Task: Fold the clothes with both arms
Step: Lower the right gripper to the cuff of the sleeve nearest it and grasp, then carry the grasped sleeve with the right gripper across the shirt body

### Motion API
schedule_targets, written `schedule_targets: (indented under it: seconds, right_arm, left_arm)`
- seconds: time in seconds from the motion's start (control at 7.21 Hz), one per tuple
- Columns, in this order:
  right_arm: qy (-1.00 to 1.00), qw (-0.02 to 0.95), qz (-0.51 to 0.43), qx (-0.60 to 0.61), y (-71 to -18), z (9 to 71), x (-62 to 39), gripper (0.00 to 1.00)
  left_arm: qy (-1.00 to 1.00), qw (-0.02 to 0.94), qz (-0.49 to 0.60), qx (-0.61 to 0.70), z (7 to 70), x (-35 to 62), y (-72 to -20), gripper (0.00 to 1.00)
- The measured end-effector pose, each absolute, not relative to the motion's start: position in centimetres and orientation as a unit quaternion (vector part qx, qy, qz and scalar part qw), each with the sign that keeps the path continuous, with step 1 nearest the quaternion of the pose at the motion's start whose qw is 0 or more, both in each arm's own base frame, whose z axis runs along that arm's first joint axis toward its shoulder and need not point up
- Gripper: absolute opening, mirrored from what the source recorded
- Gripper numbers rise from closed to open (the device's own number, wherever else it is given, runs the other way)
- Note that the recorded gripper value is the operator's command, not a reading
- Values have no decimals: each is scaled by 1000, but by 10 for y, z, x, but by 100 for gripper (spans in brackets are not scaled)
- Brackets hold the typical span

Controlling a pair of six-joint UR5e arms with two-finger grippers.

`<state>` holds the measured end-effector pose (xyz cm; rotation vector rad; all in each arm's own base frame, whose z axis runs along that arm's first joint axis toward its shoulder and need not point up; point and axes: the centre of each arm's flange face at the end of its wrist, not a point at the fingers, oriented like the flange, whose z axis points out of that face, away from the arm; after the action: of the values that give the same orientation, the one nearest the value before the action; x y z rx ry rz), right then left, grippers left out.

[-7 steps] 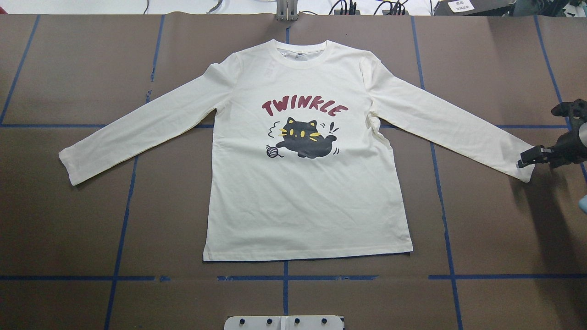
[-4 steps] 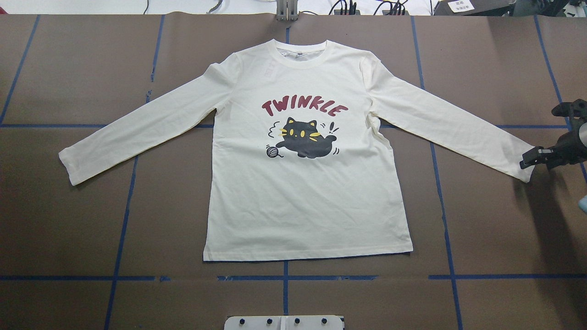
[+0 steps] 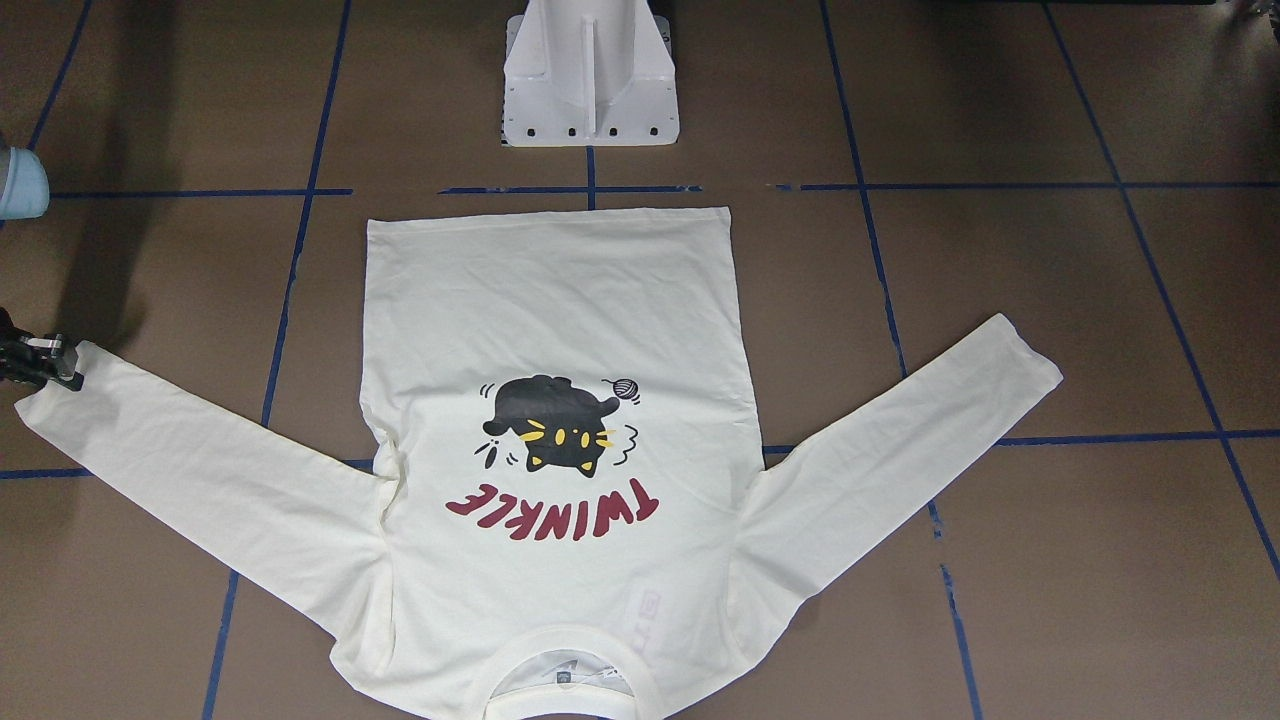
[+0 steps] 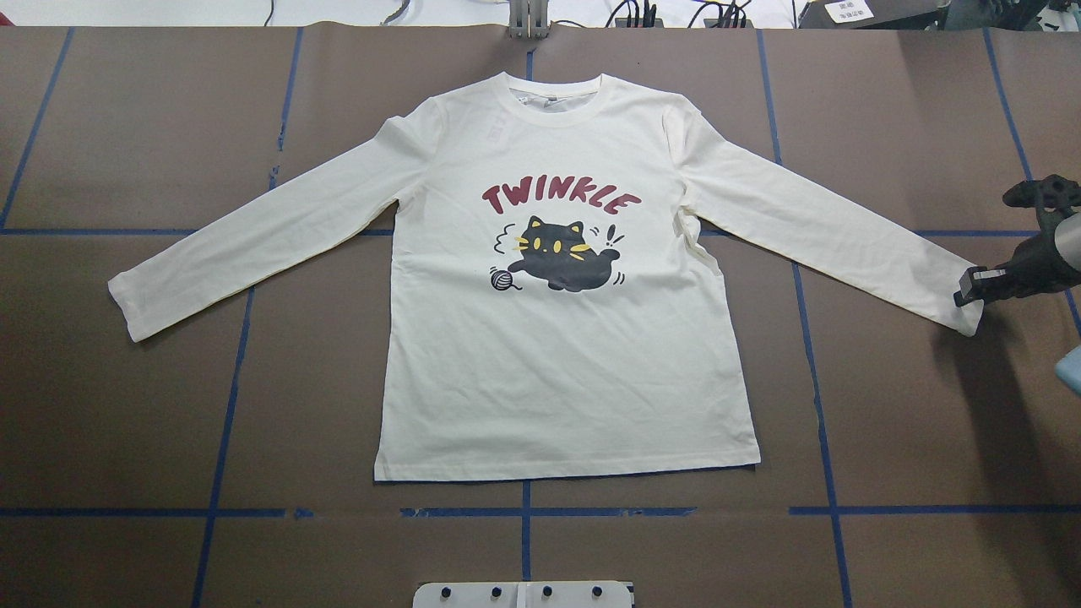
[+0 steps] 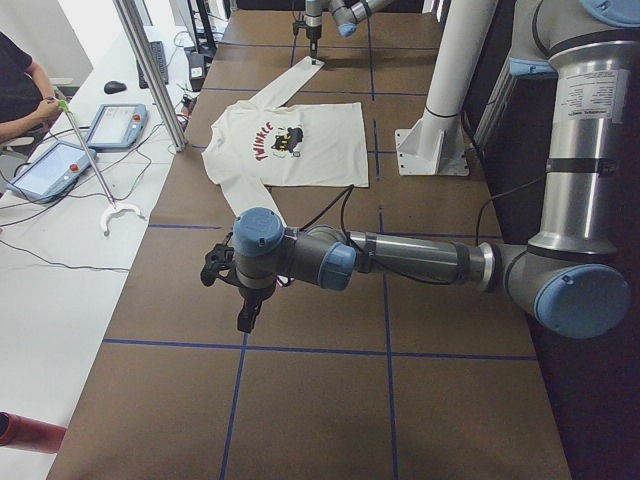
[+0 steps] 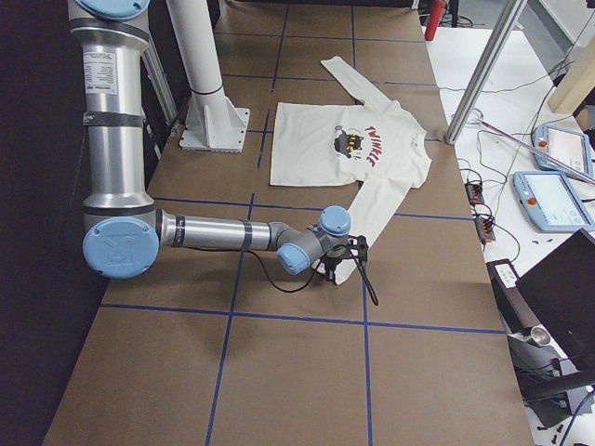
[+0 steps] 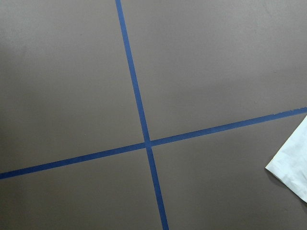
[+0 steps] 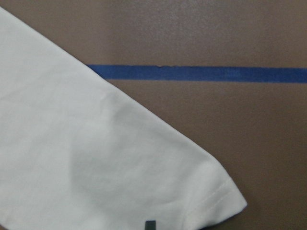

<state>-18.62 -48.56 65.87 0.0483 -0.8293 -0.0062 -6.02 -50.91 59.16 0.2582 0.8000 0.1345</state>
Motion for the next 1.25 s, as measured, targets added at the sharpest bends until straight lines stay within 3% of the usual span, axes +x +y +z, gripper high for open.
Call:
schedule_targets:
  seconds: [0.28, 0.55, 0.83, 1.25]
  right_arm:
    - [-405, 914, -4, 23, -491, 638, -189, 0]
    - [-421, 906, -7, 38, -497, 569, -192, 0]
    - [-473, 879, 16, 61, -529, 468, -214, 0]
    - [-551, 829, 70, 61, -622, 289, -273, 0]
  left_arm:
    - [388, 911, 65, 126, 591, -60, -510, 100]
    - [388, 910, 65, 127, 589, -60, -510, 100]
    - [388, 910, 65, 128, 587, -60, -511, 100]
    - [389, 910, 64, 130, 584, -60, -512, 100]
